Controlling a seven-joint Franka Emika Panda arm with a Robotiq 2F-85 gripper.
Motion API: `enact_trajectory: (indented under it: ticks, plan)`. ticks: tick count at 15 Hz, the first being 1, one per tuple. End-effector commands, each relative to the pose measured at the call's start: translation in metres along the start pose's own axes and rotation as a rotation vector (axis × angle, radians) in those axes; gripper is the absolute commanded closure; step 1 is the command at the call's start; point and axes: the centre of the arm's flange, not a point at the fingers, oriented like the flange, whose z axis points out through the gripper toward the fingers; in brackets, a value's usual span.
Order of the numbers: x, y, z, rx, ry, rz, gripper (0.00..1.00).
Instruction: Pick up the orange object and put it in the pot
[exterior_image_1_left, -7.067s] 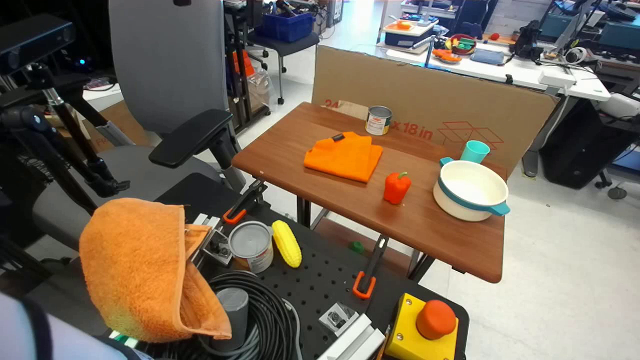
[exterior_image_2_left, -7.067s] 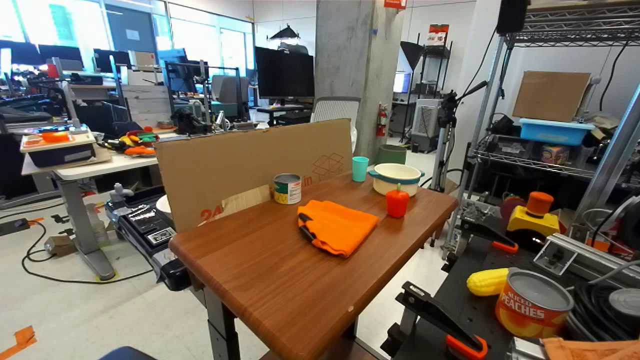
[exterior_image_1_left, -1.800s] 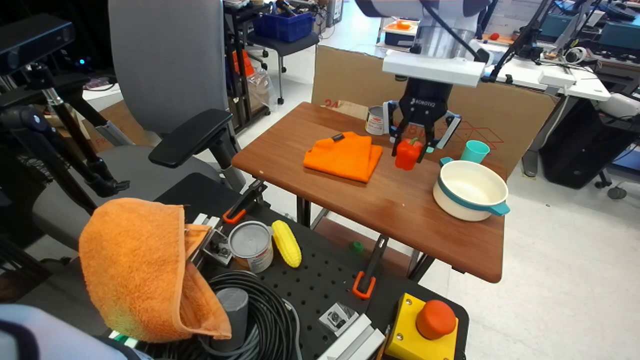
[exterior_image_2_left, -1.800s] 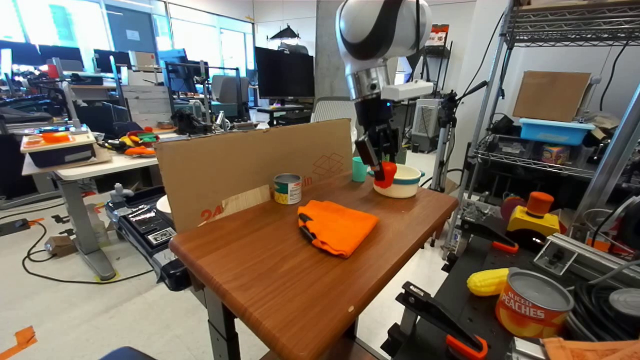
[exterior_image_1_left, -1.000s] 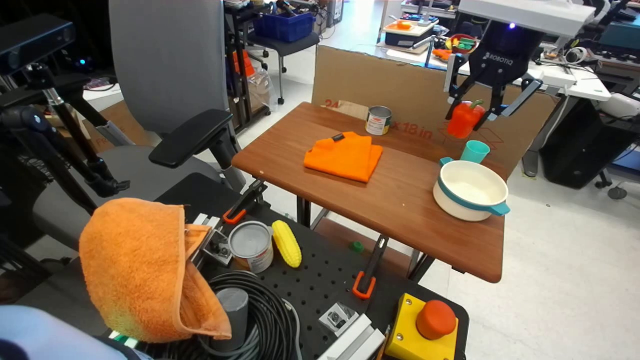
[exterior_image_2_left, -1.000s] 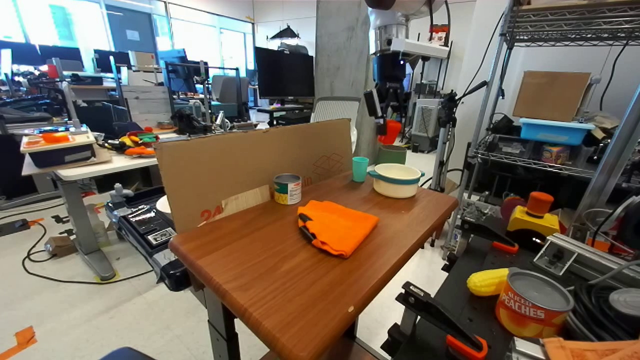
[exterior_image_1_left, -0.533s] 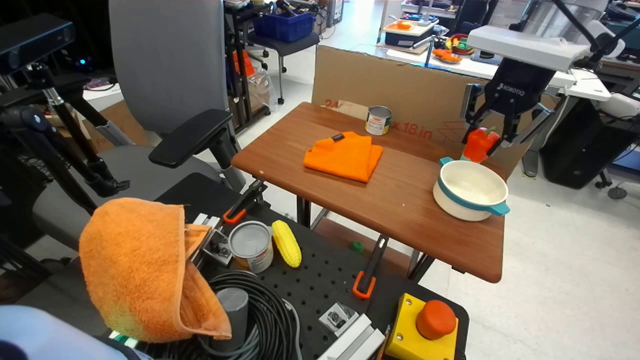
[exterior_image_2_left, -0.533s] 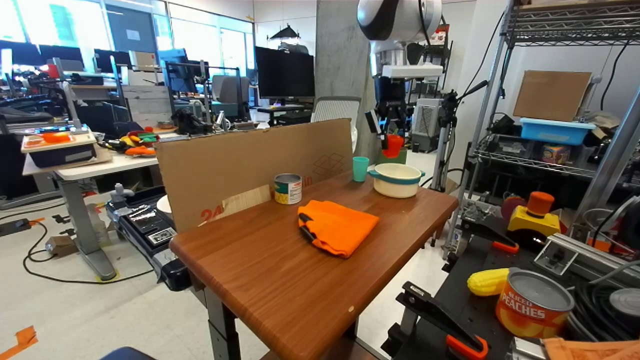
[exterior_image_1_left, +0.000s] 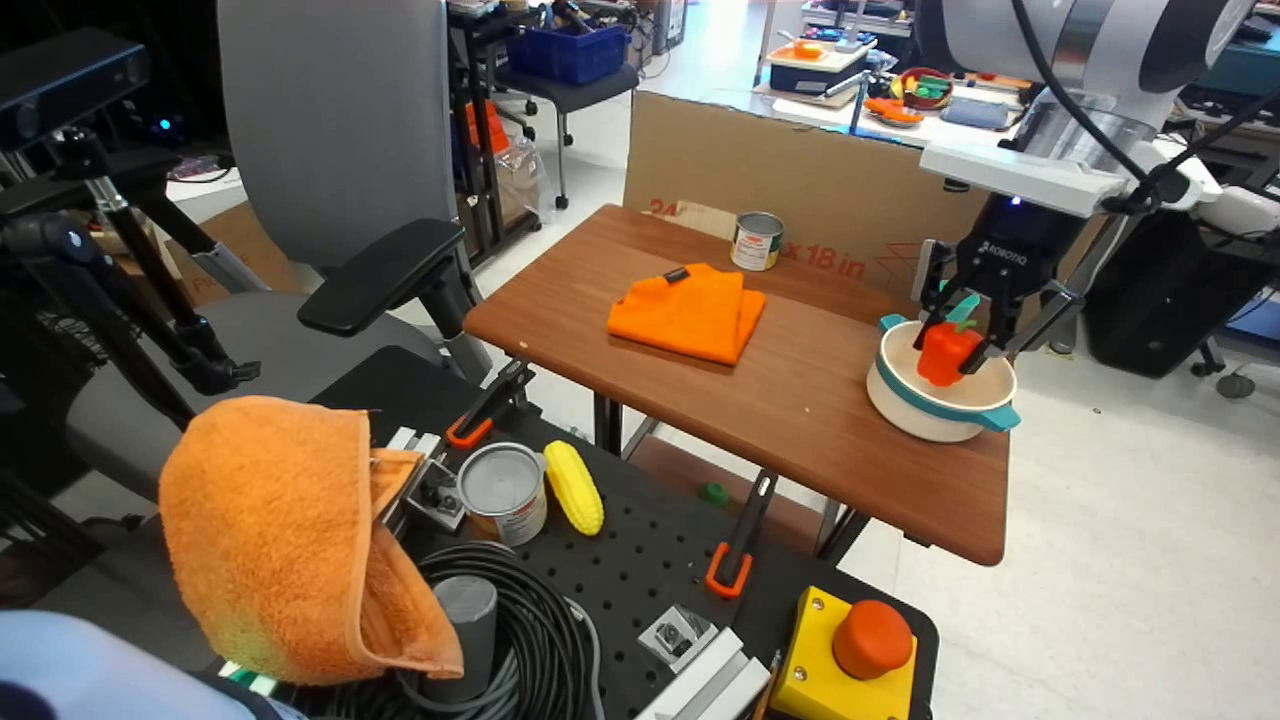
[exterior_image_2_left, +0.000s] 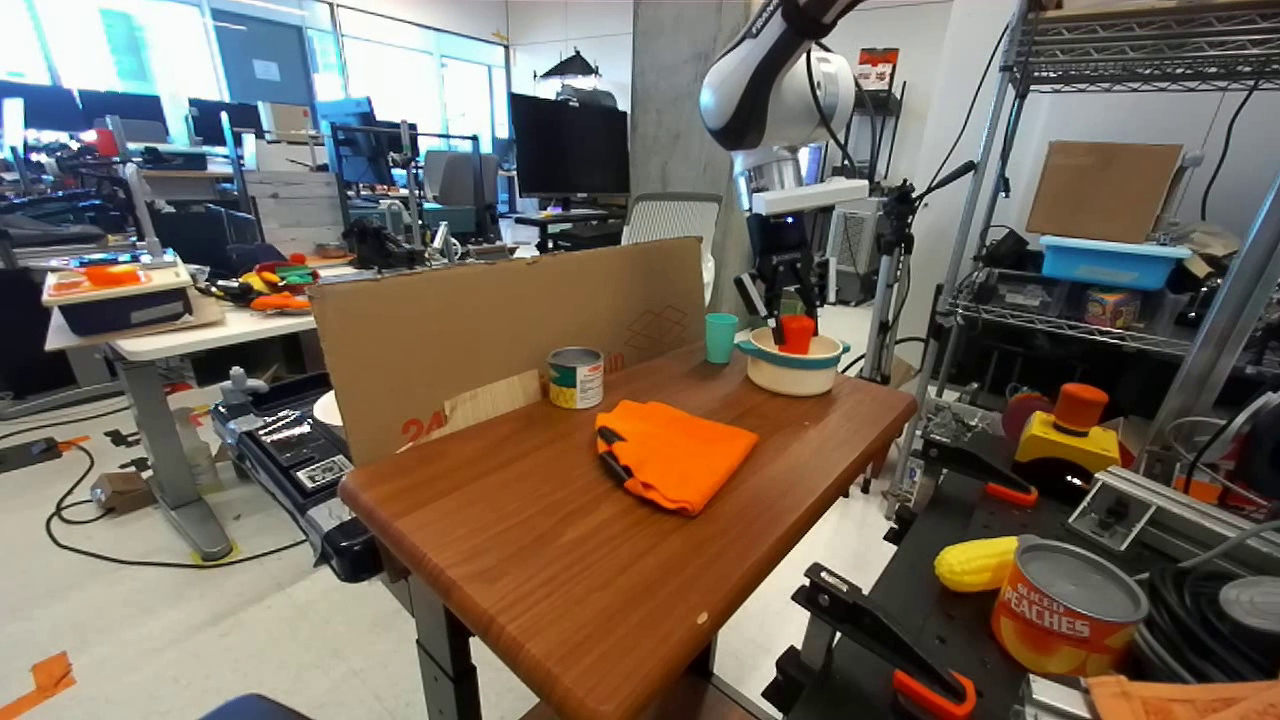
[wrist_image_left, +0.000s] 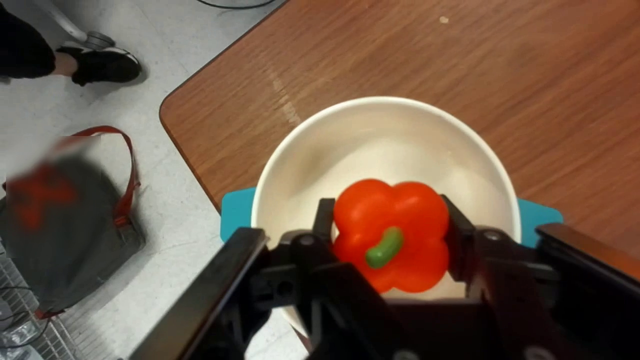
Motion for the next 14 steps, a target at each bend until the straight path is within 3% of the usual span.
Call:
enact_trajectory:
  ticks: [1, 10, 12, 14]
  plan:
    - [0.024, -0.007, 0.004, -0.017, -0.045, 0.02, 0.76]
    - [0.039, -0.01, 0.025, -0.045, -0.072, -0.001, 0.76]
    - [0.034, -0.01, 0.023, -0.042, -0.092, -0.022, 0.25]
    - [0.026, -0.009, 0.019, -0.039, -0.106, -0.05, 0.21]
